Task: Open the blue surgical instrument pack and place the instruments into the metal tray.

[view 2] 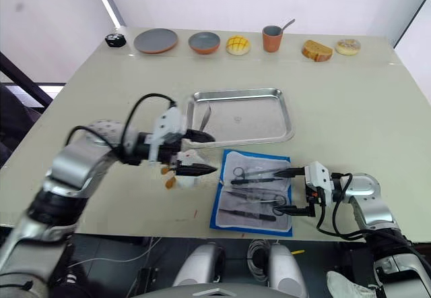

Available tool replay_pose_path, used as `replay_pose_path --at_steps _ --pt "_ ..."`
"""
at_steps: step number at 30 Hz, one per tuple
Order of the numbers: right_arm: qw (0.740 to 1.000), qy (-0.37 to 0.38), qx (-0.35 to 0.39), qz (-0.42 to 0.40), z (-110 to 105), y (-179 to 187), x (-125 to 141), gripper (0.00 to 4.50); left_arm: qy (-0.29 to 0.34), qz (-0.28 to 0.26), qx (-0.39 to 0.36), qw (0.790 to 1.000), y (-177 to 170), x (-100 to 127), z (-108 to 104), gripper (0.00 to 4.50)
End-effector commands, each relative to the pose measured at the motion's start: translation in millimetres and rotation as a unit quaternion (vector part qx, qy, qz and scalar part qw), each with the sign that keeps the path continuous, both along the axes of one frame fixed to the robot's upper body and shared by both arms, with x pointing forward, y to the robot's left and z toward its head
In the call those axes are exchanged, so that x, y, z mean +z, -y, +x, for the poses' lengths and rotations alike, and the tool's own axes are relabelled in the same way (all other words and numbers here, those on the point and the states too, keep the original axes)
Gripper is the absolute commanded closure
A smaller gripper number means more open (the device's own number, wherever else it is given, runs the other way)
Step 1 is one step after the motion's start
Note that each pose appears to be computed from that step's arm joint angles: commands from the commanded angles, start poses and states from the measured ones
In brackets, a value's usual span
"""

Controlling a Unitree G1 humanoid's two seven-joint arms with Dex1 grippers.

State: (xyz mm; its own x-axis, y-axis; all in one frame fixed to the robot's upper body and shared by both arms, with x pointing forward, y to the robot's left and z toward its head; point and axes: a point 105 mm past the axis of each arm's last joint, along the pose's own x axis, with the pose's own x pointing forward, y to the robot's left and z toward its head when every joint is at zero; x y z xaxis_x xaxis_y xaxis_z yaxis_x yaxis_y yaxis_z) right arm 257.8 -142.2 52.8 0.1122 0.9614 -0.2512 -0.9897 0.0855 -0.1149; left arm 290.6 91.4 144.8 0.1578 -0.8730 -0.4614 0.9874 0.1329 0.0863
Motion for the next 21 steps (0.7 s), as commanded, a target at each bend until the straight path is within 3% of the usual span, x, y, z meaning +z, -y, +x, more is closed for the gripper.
replay_pose_path --at_steps 1,9,21 --pt "0.998 -0.045 -0.013 -0.03 -7.7 7.0 -20.8 0.0 0.009 0.013 -0.011 1.0 9.8 -4.3 2.2 2.15" --pt "0.998 -0.044 -0.016 -0.03 -7.1 5.3 -19.9 0.0 0.035 0.044 -0.024 0.998 31.0 -24.7 10.2 2.15" --pt "0.998 -0.042 -0.015 -0.031 -3.9 4.6 -19.0 0.0 0.049 0.07 -0.044 0.995 48.5 -37.4 15.3 2.15"
